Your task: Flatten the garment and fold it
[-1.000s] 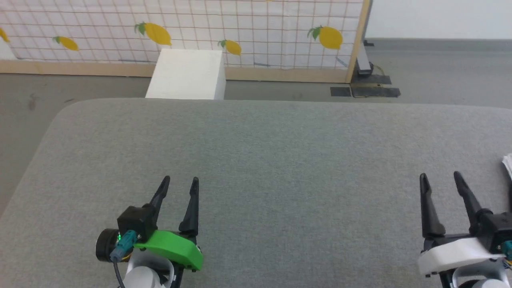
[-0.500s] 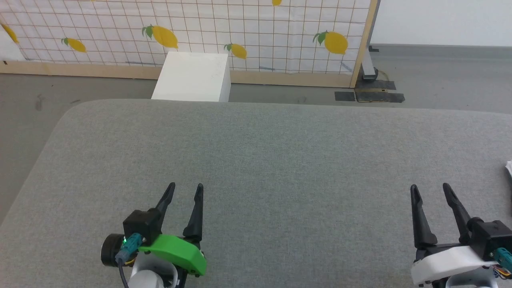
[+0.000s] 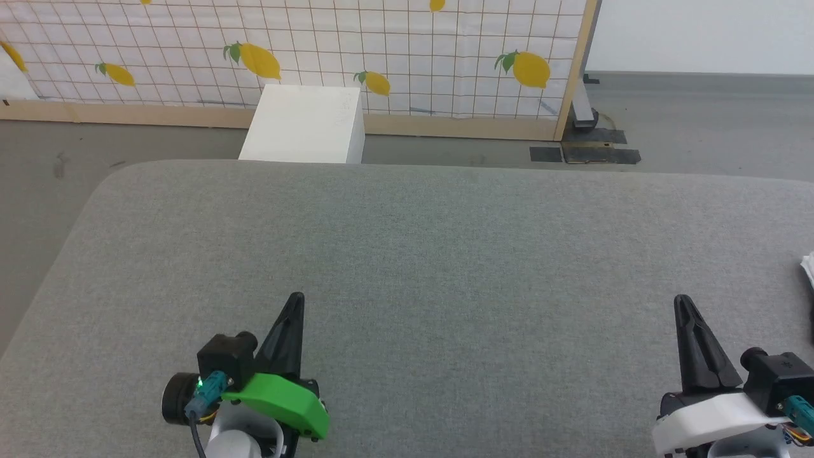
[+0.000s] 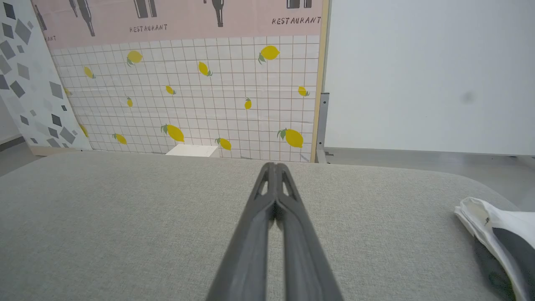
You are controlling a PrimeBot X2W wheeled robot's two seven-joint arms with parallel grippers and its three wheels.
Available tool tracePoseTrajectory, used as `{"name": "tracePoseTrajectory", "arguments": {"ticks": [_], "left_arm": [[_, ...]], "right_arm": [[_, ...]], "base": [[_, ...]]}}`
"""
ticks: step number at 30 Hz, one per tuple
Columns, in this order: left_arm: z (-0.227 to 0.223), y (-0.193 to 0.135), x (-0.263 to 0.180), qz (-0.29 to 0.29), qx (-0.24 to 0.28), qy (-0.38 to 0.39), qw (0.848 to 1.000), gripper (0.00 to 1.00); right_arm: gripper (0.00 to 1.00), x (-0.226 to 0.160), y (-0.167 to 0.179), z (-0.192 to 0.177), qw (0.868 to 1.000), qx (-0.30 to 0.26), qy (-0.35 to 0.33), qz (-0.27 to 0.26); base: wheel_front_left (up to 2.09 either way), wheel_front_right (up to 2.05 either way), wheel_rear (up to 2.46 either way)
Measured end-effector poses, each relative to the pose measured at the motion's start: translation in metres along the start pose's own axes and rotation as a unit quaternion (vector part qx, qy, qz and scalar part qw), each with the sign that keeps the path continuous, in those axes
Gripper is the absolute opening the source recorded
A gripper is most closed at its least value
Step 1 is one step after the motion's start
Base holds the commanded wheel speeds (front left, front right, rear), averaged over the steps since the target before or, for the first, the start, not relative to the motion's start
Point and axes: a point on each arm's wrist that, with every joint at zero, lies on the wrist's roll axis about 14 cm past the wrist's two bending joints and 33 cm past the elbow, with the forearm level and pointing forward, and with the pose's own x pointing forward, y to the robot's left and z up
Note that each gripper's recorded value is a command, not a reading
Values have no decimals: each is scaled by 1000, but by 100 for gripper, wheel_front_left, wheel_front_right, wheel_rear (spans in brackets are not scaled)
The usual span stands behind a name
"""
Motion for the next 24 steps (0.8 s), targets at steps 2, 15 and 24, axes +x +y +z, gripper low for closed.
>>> {"name": "tracePoseTrajectory", "arguments": {"ticks": [2, 15, 24], "left_arm": [[0, 0, 0, 0, 0, 0, 1000, 0], [2, -1, 3, -2, 5, 1, 1000, 0], [6, 1, 5, 3, 11, 2, 1000, 0]], "right_arm": [[0, 0, 0, 0, 1000, 0, 0, 0], [0, -1, 0, -2, 1000, -1, 7, -1], [0, -2, 0, -4, 1000, -4, 14, 0]], "base": [[0, 0, 0], [0, 0, 0], [0, 0, 0]]}}
